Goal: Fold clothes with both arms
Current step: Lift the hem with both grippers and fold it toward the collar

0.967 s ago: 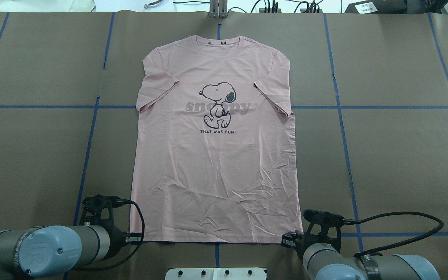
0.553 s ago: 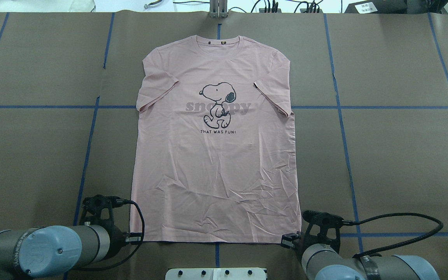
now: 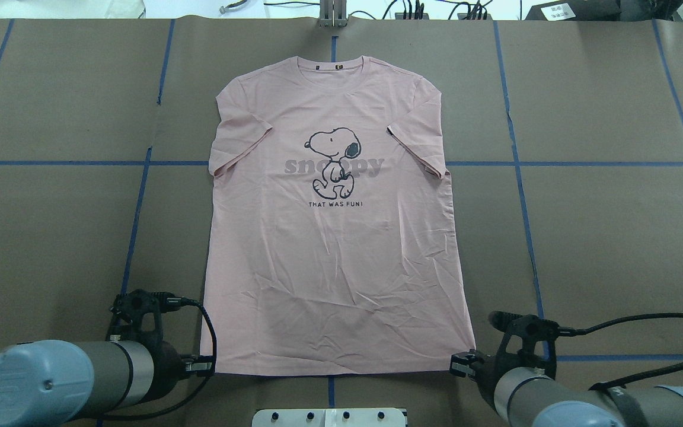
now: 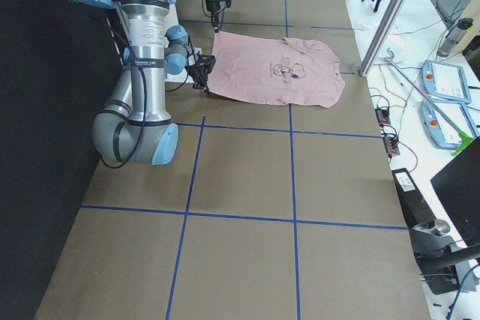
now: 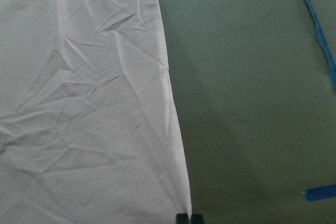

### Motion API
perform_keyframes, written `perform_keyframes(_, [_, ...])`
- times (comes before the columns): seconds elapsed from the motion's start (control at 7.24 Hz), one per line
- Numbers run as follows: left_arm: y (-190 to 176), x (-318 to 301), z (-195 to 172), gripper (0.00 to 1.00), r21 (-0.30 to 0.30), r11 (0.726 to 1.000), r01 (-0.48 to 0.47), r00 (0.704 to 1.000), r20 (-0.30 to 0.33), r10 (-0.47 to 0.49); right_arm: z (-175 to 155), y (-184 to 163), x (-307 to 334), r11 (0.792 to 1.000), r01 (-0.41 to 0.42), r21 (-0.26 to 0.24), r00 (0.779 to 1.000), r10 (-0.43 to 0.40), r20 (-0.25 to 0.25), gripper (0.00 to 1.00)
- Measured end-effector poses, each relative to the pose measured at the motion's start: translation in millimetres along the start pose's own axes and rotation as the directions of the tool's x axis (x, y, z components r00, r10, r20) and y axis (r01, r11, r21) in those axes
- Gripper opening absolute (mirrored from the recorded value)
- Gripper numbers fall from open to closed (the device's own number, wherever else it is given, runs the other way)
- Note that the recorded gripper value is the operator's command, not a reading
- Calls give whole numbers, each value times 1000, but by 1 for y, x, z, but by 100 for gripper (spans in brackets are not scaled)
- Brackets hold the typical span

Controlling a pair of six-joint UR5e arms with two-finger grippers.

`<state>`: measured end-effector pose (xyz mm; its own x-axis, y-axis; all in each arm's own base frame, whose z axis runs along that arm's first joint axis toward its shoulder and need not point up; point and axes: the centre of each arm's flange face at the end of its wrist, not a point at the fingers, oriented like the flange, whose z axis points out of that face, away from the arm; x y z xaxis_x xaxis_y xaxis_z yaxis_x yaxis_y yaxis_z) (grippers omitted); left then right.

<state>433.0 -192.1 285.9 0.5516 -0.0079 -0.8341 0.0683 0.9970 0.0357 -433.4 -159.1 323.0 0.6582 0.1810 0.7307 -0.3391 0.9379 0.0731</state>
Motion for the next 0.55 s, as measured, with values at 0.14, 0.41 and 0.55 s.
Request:
perform_keyframes(0.14, [7,20,-65,0,-63,998,-2,1000,-16,1,-42,-10,8,1000,2,-25,1000,-2,23,0])
perform_keyframes(0.41, [9,43,-178,0,-120,993,1,997,-81,-11,-147,-30,17,992,14,-125,999,-8,48,0])
perform_keyframes(0.55, [4,46,-197,0,-125,992,8,996,-92,-20,-172,-40,20,988,11,-153,999,-3,48,0])
